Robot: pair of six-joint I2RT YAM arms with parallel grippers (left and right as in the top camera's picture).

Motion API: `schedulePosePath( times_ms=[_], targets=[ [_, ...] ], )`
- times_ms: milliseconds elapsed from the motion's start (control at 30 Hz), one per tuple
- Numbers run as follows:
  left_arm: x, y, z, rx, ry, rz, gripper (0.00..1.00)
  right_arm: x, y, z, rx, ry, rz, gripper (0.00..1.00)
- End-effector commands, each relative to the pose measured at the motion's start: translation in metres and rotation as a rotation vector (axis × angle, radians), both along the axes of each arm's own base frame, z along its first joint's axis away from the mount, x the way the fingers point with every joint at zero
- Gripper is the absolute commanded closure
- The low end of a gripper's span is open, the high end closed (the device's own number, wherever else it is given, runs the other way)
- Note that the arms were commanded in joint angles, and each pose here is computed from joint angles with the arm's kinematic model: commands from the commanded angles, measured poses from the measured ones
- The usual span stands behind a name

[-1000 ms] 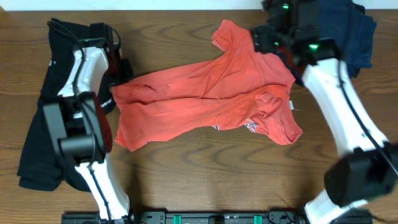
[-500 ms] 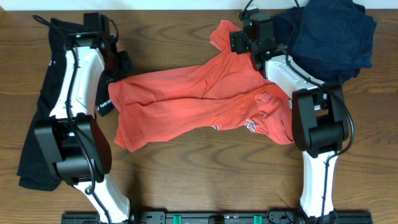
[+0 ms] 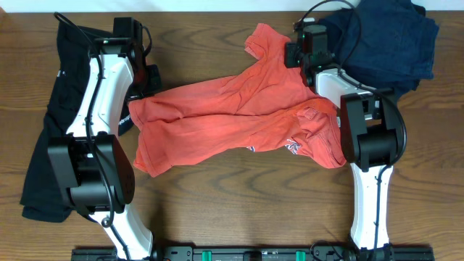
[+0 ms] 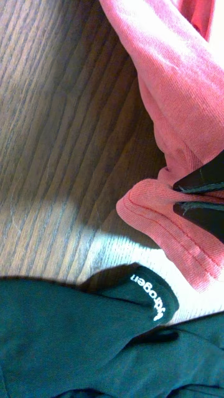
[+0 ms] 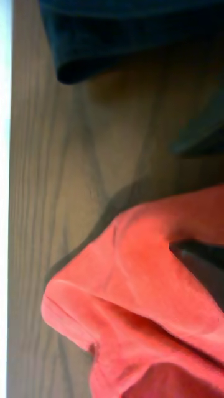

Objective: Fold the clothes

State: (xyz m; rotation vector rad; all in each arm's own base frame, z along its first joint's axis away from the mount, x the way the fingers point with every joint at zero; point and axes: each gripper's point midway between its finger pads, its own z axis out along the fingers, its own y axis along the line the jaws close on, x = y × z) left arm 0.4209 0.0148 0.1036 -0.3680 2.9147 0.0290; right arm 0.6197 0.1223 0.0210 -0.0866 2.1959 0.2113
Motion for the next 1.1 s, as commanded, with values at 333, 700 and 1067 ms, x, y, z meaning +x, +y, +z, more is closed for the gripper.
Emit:
schedulePosePath(
  times_ms=[333, 700, 1067],
  targets=[
    [-0.003, 0.006, -0.002, 0.022, 0.009, 0.025, 0.94, -0.011, -0.004, 0.083, -0.026, 0.109, 0.038, 0.93],
    [-0.003, 0.006, -0.002, 0.023, 0.009, 0.024, 0.94, -0.083, -0.031, 0.147, -0.083, 0.32, 0.04, 0.93],
    [-0.003, 0.006, -0.002, 0.024, 0.01, 0.015, 0.94, -0.185, -0.034, 0.052, -0.143, 0.778, 0.087, 0.81]
  ],
)
